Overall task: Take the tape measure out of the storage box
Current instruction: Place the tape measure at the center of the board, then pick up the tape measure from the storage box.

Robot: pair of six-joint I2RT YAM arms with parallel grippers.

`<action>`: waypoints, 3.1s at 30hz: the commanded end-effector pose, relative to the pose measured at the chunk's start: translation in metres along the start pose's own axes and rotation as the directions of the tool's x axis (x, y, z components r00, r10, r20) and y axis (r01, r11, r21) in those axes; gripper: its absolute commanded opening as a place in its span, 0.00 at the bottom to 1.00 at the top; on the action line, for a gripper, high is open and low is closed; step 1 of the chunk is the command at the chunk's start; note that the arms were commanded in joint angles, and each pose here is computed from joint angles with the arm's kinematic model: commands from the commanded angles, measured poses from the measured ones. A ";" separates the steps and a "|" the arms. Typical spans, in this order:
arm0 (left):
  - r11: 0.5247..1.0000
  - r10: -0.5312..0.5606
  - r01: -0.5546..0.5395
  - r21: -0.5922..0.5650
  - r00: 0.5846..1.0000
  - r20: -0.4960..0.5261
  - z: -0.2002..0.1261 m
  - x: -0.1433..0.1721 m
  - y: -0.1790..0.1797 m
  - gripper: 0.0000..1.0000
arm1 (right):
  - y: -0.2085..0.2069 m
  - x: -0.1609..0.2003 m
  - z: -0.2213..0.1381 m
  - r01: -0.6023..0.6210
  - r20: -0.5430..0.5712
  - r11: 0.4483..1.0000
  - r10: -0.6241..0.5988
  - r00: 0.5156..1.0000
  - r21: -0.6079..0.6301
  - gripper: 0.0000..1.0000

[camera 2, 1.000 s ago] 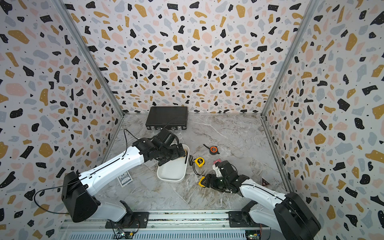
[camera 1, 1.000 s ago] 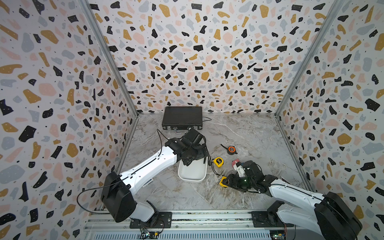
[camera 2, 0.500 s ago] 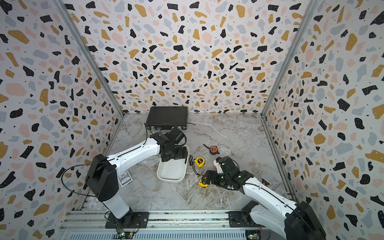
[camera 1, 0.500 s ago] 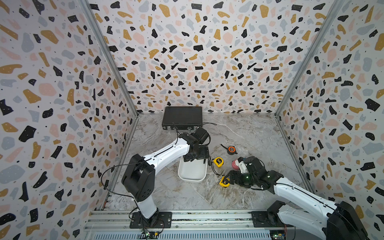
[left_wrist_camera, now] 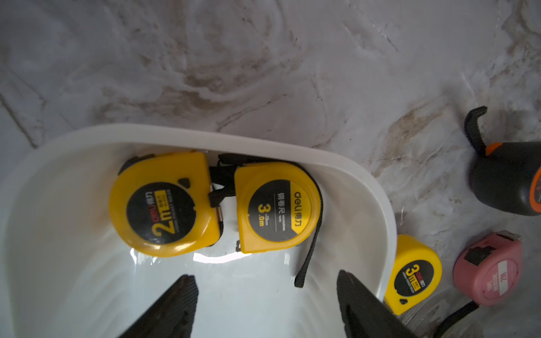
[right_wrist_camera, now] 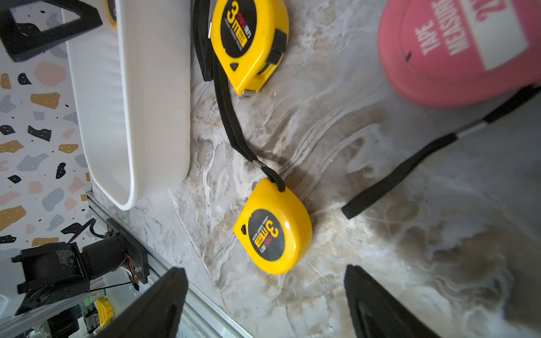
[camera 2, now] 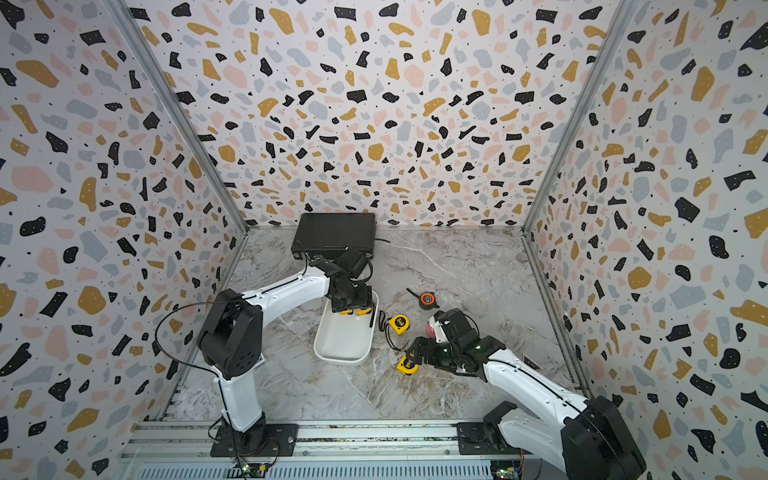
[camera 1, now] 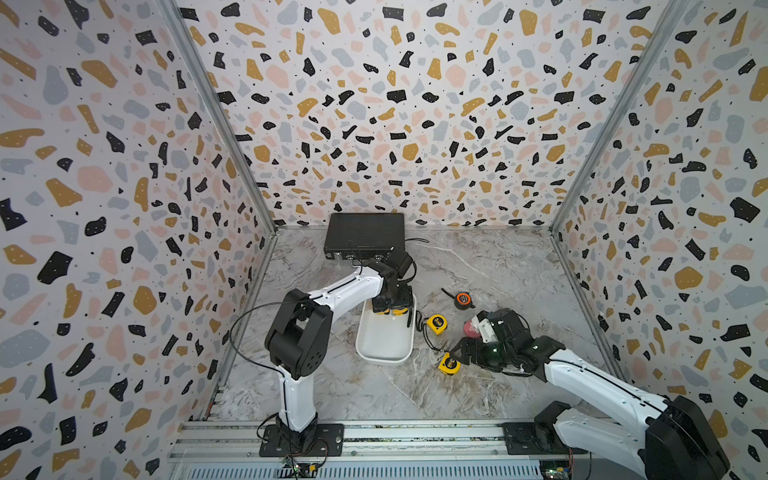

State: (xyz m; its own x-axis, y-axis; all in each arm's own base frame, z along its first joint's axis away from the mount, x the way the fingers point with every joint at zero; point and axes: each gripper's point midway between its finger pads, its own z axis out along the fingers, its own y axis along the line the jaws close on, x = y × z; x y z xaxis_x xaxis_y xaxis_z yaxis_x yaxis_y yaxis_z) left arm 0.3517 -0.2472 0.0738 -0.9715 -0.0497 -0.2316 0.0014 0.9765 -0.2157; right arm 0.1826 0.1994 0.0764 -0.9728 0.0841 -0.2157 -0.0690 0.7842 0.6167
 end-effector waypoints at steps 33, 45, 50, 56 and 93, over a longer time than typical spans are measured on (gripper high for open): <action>0.999 0.038 -0.038 -0.017 0.999 0.024 0.030 -0.022 -0.009 0.71 | -0.003 -0.011 0.001 -0.004 0.018 1.000 0.004 1.000 -0.008 0.88; 0.997 0.049 -0.049 -0.065 0.999 0.007 0.040 -0.024 -0.003 0.71 | -0.004 -0.014 0.007 -0.015 0.015 1.000 0.016 1.000 -0.017 0.87; 0.996 0.049 -0.049 -0.071 0.999 -0.007 0.046 -0.022 -0.002 0.71 | -0.004 -0.014 0.008 -0.017 0.011 1.000 0.018 1.000 -0.018 0.87; 0.996 0.040 -0.042 -0.075 0.999 -0.023 0.052 -0.020 -0.002 0.69 | -0.004 -0.015 0.010 -0.020 0.008 1.000 0.021 1.000 -0.023 0.87; 0.999 -0.002 0.005 -0.049 0.998 0.066 -0.032 -0.005 -0.007 0.11 | 0.016 -0.028 -0.004 0.018 0.054 0.997 -0.014 0.998 -0.070 0.85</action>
State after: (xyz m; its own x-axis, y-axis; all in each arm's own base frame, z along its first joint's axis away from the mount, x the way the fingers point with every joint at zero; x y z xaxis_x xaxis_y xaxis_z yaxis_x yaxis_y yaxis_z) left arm 0.3582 -0.2534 0.0962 -0.9557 -0.0463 -0.2907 0.0058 0.9844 -0.1756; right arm 0.2007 0.2039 0.0760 -0.9681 0.1045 -0.2276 -0.0713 0.7562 0.6504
